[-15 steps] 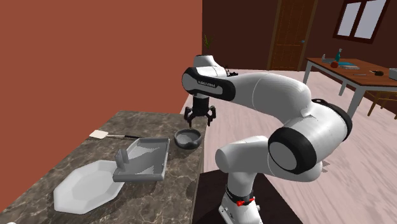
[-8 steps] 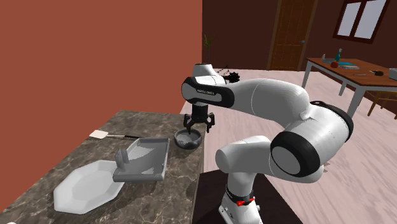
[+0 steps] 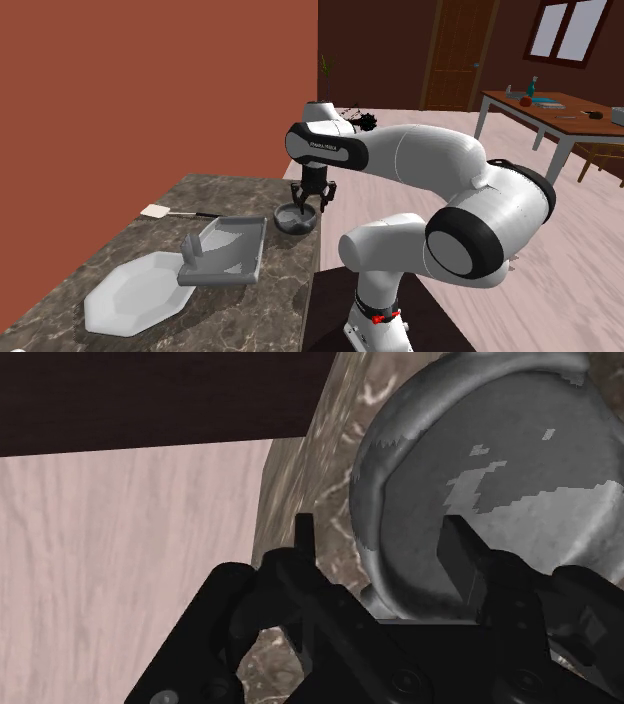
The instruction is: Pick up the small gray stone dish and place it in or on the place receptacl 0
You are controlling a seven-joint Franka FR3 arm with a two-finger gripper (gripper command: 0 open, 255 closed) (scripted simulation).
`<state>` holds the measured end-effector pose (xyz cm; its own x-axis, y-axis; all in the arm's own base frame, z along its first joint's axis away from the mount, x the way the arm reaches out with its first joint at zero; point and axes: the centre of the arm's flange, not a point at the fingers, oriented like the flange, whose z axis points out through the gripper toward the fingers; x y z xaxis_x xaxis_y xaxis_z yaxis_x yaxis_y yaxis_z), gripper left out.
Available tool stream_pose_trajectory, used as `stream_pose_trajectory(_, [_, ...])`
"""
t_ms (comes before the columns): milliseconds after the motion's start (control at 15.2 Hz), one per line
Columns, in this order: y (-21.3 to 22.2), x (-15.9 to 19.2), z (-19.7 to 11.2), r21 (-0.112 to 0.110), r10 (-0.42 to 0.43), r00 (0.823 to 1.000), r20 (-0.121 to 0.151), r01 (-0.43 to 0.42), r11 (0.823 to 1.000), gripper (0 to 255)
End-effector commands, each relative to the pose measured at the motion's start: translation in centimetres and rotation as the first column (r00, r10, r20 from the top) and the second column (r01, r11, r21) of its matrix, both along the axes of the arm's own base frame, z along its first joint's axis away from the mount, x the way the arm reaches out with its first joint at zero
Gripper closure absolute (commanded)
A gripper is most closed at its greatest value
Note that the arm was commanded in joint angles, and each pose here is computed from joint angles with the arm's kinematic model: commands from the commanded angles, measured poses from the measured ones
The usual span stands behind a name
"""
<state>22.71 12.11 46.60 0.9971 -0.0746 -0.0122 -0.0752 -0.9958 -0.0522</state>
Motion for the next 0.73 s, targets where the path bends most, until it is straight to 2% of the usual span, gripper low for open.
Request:
stream_pose_trajectory(0, [0.0, 0.0, 0.0, 0.0, 0.0, 1.0, 0.0, 0.0, 1.0, 255])
stream_pose_trajectory(528, [0.0, 0.0, 0.0, 0.0, 0.0, 1.0, 0.0, 0.0, 1.0, 255])
stream_pose_trajectory(660, [0.0, 0.0, 1.1, 0.0, 0.0, 1.0, 0.0, 0.0, 1.0, 255])
